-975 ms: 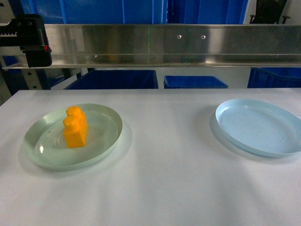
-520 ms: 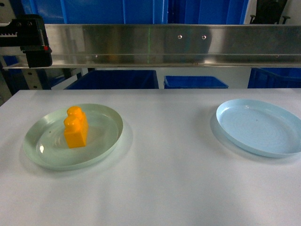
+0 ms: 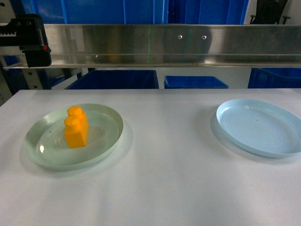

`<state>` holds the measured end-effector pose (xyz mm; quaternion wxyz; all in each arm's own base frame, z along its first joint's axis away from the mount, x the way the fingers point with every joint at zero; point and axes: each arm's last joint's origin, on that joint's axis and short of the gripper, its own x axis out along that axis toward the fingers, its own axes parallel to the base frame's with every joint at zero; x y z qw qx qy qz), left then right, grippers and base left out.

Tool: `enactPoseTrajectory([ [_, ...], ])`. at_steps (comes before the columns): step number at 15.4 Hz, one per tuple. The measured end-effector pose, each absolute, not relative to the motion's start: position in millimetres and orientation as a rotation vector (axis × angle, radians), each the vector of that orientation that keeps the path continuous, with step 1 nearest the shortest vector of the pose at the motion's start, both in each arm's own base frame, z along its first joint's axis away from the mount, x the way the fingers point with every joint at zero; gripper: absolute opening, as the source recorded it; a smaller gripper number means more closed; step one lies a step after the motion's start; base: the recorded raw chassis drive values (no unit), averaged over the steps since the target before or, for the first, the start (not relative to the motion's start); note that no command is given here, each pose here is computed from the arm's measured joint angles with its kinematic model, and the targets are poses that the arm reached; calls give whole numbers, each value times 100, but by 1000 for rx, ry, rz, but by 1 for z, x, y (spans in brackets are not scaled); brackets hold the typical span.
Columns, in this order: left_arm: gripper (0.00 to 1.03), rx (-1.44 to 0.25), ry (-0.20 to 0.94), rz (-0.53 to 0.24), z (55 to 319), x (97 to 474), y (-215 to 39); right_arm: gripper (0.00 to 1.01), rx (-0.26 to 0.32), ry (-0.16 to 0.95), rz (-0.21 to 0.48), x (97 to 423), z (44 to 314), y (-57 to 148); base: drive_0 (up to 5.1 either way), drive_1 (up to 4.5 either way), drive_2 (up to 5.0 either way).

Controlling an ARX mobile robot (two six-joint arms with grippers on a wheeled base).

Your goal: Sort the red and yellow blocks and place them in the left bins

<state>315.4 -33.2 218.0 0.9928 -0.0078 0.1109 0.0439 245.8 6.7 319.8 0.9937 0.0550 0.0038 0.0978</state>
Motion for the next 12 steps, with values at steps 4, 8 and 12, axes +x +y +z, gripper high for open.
enactPoseTrajectory([
  [4,98,-17,266,99,217,318,-34,29,110,8,195,246,320,6,0,0,0],
  [8,98,-135,409,98,238,365,-68,29,110,8,195,246,320,6,0,0,0],
  [12,98,-208,656,125,219,372,-95,29,110,7,195,246,320,6,0,0,0],
])
